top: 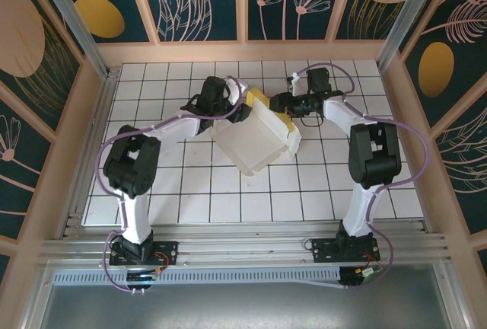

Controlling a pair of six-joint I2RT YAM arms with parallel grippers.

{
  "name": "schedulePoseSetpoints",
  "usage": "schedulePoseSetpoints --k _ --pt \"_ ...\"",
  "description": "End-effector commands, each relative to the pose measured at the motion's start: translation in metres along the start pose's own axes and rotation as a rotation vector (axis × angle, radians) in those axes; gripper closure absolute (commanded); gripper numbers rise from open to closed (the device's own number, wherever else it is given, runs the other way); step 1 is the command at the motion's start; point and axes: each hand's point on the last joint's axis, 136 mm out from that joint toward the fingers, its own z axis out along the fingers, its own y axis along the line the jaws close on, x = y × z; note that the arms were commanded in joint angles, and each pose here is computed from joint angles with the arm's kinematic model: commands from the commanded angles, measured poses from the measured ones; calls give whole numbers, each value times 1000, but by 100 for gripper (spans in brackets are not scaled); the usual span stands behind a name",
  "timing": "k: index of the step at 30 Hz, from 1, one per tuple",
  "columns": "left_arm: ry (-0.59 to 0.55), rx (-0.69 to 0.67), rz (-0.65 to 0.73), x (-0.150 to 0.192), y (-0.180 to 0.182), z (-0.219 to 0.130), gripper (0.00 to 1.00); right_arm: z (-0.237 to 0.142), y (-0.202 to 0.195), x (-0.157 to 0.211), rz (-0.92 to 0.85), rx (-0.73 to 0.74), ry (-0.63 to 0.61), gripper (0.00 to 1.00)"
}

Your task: Fold the paper box

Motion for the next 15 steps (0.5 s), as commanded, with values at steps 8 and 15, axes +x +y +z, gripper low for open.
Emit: schedulePoseSetpoints --k 8,15 --pt "-82 3 -636 -85 60 5 41 -42 36 -33 -178 44 -128 28" --pt "8 203 -593 -88 43 48 38 -109 30 -42 -24 306 -374 28"
